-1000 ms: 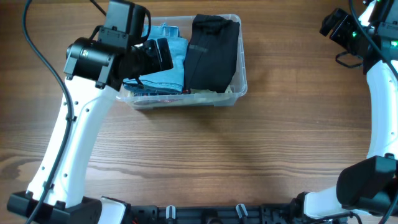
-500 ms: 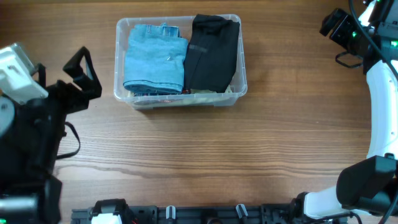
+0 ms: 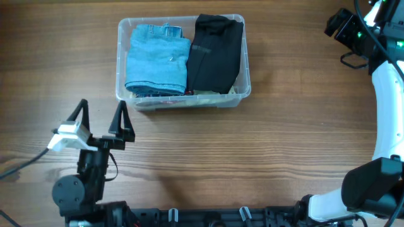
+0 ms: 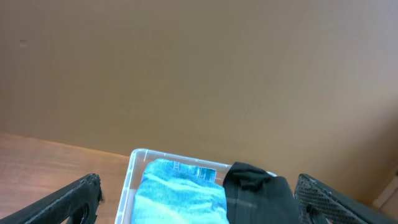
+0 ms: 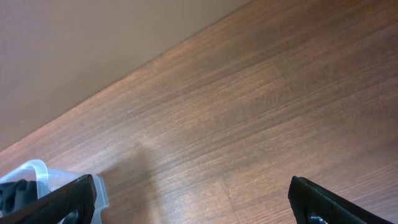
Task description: Pack container
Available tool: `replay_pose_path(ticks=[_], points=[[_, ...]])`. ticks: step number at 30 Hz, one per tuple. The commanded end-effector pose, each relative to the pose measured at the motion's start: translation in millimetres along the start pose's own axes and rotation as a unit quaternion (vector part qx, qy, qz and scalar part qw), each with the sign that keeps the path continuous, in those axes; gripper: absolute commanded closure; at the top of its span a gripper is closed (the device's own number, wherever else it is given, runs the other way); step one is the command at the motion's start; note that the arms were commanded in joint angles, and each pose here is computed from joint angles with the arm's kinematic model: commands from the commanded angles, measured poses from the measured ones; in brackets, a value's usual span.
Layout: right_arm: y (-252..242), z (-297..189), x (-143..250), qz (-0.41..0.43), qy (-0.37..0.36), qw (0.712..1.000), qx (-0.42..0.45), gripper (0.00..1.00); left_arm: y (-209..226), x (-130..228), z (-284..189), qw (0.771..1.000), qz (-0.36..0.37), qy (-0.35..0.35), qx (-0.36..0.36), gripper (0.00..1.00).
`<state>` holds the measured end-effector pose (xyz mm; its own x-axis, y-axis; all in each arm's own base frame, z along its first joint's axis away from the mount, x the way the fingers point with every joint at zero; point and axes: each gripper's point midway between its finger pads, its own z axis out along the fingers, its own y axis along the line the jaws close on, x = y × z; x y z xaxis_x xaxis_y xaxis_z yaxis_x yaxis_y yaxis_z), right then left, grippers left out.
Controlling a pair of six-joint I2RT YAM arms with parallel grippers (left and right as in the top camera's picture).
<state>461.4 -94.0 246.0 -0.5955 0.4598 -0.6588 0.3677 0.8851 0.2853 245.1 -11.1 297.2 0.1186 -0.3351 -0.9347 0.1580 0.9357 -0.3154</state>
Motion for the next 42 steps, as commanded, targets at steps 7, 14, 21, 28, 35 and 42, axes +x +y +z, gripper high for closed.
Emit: replay_pose_path(ticks=[7, 14, 21, 28, 35, 42], points=[[3, 2, 0, 0.004, 0.001, 1.0, -0.005, 0.0, -7, 18, -18, 0.999, 0.001, -0.023, 0.032, 0.0], [3, 2, -1, 0.004, 0.001, 1.0, -0.005, 0.0, 2, 43, -20, 1.0, -0.001, -0.012, 0.028, 0.0], [3, 2, 0, 0.004, 0.001, 1.0, -0.005, 0.0, 18, 80, -16, 1.0, -0.007, 0.013, 0.012, 0.0], [3, 2, 0, 0.004, 0.001, 1.0, -0.005, 0.0, 41, 119, -20, 0.995, -0.022, 0.084, -0.041, 0.0], [3, 2, 0, 0.004, 0.001, 1.0, -0.005, 0.0, 46, 127, -22, 0.993, -0.021, 0.1, -0.052, 0.0], [3, 2, 0, 0.004, 0.001, 1.0, -0.005, 0.0, 46, 127, -22, 0.993, -0.021, 0.1, -0.052, 0.0]])
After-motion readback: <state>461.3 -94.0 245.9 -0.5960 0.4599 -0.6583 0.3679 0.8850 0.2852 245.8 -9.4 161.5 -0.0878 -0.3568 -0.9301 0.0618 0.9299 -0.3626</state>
